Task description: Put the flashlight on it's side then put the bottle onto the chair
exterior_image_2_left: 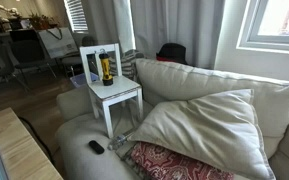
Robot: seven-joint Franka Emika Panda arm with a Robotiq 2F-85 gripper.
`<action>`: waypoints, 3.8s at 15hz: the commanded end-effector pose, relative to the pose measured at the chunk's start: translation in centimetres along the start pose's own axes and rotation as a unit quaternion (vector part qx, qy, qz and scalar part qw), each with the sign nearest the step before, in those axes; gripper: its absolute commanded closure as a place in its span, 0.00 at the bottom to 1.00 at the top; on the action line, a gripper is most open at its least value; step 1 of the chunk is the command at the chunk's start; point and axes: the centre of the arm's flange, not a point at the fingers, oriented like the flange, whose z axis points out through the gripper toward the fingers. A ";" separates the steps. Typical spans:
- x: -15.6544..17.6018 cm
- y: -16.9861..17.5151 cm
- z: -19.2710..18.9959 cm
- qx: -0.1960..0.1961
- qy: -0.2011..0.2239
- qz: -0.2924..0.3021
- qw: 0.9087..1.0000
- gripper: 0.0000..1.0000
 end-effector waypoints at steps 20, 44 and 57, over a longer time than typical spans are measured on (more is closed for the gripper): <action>9.9 -14.2 6.9 -0.038 0.044 -0.073 0.996 0.00; 15.2 -30.1 22.7 -0.003 0.146 -0.180 0.973 0.00; 18.8 -29.8 31.2 0.014 0.243 -0.205 0.948 0.00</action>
